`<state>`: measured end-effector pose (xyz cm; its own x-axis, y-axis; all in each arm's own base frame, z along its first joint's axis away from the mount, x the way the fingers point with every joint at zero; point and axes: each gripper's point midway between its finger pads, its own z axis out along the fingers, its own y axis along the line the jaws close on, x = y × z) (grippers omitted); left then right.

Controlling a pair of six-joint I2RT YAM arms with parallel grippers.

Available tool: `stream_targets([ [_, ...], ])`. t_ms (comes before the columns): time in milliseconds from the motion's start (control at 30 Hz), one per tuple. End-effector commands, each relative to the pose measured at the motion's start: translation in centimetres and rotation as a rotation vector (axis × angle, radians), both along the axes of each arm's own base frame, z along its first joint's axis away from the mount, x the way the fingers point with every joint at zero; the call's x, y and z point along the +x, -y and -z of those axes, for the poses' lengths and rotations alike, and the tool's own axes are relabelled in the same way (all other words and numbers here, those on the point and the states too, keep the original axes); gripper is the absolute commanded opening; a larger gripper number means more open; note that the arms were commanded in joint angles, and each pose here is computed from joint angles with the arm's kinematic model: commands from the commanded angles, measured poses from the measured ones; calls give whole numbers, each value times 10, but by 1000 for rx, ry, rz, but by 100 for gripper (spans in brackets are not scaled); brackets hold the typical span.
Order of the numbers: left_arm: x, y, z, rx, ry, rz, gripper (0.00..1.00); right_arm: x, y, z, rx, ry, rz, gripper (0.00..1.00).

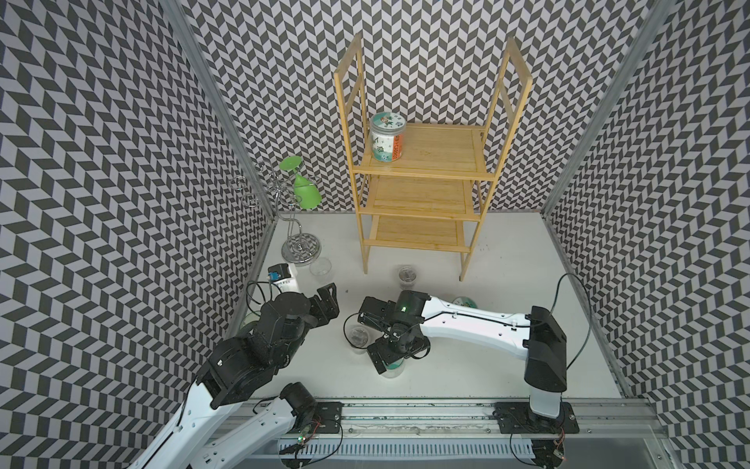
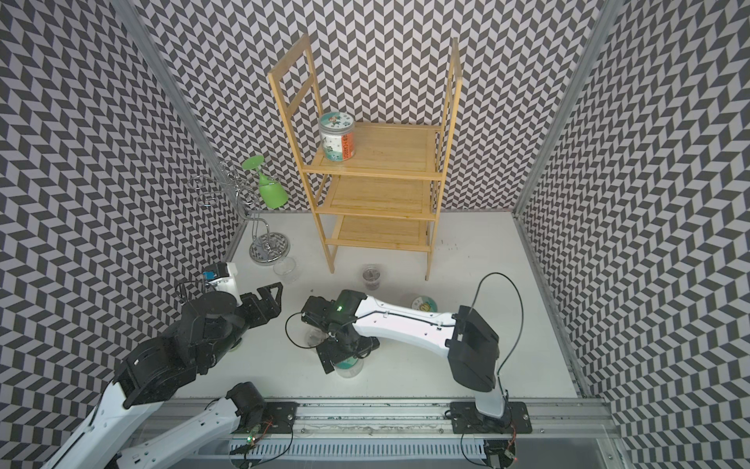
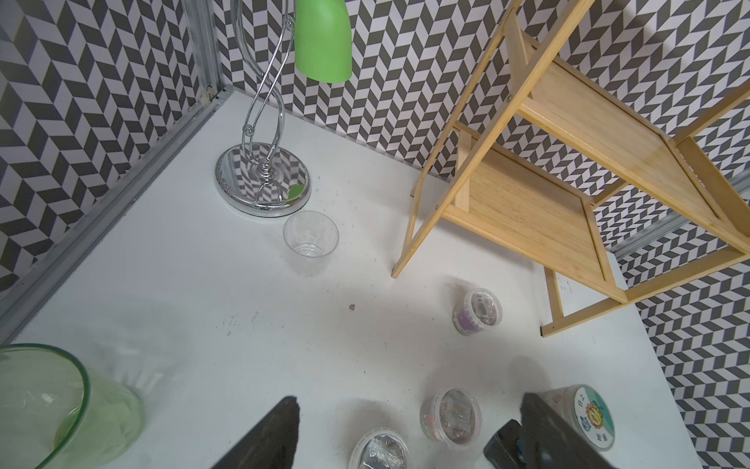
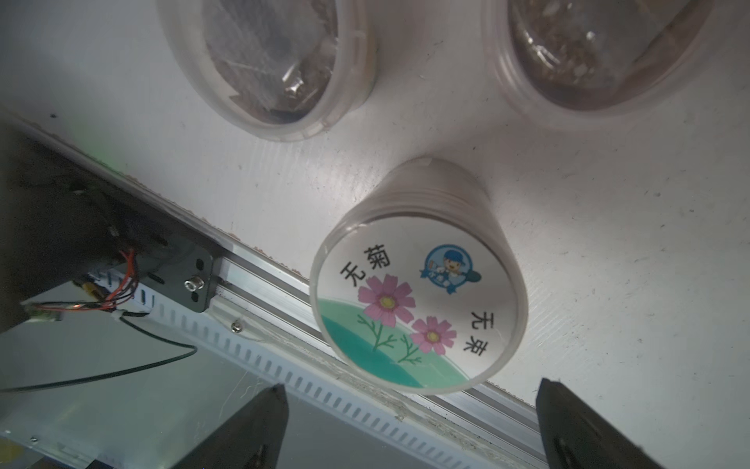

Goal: Place the seed container on the shelf
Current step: Pick up the seed jar at the center of the board.

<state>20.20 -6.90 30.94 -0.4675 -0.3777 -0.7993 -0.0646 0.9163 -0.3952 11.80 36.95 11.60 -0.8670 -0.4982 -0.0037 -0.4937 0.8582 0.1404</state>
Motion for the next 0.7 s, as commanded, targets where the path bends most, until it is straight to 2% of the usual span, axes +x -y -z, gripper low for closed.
stream_targets([
  [0,-4,-8,-1,10,1,-16,86,3,-3,3,-42,44,-9,99],
  [233,-4,-8,-3,22,12,-9,86,5,-16,12,-53,50,-21,99],
  [667,-3,-8,-5,39,22,-1,86,13,-13,32,-134,72,-10,100],
])
